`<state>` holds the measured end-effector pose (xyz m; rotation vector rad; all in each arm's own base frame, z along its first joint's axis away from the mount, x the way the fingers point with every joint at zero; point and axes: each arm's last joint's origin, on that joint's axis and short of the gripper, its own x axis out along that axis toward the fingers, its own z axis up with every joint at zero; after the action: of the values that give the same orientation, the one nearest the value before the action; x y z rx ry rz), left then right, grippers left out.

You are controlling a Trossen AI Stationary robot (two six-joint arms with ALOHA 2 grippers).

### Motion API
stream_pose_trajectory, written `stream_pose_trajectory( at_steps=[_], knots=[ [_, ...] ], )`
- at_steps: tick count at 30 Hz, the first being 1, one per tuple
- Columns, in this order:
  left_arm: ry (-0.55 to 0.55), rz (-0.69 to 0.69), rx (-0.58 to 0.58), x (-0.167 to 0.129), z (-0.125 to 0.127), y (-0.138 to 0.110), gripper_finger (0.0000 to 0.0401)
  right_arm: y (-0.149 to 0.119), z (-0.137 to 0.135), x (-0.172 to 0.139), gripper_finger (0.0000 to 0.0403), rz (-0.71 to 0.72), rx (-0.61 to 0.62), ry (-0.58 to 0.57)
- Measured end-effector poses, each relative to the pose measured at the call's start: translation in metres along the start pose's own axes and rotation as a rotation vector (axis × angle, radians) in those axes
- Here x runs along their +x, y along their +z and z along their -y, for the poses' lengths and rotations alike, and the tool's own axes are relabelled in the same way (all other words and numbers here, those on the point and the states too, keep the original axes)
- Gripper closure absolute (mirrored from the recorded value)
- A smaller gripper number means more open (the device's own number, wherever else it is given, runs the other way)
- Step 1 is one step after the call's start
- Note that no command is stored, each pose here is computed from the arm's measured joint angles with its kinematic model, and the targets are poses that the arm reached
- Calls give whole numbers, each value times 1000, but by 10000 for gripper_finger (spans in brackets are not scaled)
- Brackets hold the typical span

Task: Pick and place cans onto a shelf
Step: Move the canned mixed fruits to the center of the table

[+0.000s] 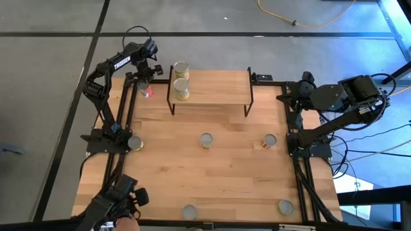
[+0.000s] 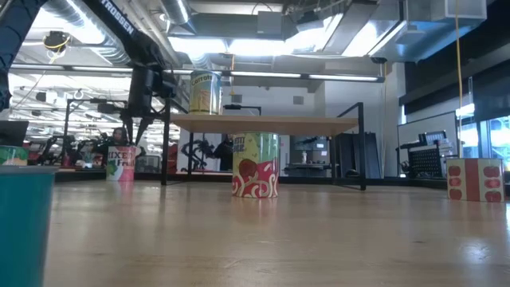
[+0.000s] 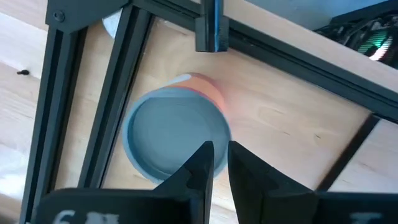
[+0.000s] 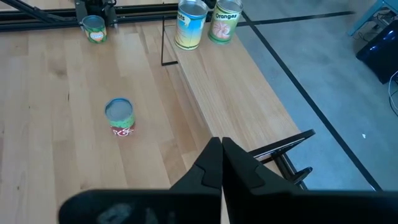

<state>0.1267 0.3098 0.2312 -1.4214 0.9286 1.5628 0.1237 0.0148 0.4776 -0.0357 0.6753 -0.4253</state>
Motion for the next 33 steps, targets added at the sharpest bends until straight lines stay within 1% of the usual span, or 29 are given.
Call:
stream_pose_trajectory(
  at_steps=[4,11,14,23,33],
  knots=[
    [19,13,10,-2,0,-2,360,0,0,0,402,0,-4,0],
    [-6,63,34,-2,10,-5,360,0,0,0,402,-1,-27,0],
    [1,70,34,-2,10,-5,360,0,0,0,402,-1,-27,0],
    [59,26,33,17,3,-13,360,0,0,0,402,-2,-23,1],
    [91,9,54,27,-3,-19,360,0,0,0,402,-1,-26,0]
  ],
)
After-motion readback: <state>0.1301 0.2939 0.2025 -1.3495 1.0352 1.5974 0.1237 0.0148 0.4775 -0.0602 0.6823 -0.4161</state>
